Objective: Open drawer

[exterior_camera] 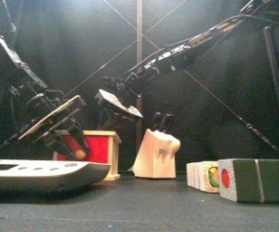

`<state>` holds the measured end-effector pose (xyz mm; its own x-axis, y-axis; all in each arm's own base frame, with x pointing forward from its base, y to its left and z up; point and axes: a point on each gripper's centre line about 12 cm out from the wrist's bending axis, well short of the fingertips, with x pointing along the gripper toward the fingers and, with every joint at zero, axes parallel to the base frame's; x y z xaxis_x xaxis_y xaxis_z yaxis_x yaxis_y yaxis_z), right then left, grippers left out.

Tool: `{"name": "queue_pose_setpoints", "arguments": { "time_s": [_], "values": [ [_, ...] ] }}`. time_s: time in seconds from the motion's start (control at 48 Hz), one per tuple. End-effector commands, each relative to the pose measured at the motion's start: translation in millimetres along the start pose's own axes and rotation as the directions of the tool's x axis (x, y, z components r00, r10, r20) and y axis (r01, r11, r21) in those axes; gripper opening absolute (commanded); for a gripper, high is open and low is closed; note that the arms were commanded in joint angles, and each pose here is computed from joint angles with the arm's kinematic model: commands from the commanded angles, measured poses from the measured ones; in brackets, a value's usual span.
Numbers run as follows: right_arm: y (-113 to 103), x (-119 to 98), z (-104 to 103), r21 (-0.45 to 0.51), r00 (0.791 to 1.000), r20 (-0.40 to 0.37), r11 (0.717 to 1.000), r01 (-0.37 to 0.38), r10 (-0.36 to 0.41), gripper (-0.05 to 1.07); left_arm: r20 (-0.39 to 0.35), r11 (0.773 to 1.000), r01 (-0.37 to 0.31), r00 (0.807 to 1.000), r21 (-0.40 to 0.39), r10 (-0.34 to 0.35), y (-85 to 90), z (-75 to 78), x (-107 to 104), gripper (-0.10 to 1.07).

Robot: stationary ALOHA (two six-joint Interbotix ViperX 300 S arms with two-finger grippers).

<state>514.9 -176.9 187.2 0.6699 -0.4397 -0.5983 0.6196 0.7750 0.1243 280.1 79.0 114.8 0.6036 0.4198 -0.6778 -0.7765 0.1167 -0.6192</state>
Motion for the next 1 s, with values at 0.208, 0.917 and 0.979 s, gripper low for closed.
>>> {"name": "queue_pose_setpoints", "arguments": {
  "time_s": [0.208,0.917,0.979],
  "values": [
    [0,-8,12,0.011,1.0,0.019,1.0,0.009,-0.009,0.27,-0.022,0.999,-0.016,1.0,-0.031,0.015,3.4,-10.6,-4,0.4],
    [0,-8,12,0.012,1.0,0.017,1.0,0.015,-0.015,0.27,-0.142,0.999,0.016,0.99,-0.045,-0.023,-7.4,-61.1,-28,0.4],
    [0,-8,11,0.011,1.0,0.016,1.0,0.016,-0.016,0.27,-0.149,0.999,0.019,0.988,-0.049,-0.027,-8.3,-64.5,-31,0.4]
  ]
}}
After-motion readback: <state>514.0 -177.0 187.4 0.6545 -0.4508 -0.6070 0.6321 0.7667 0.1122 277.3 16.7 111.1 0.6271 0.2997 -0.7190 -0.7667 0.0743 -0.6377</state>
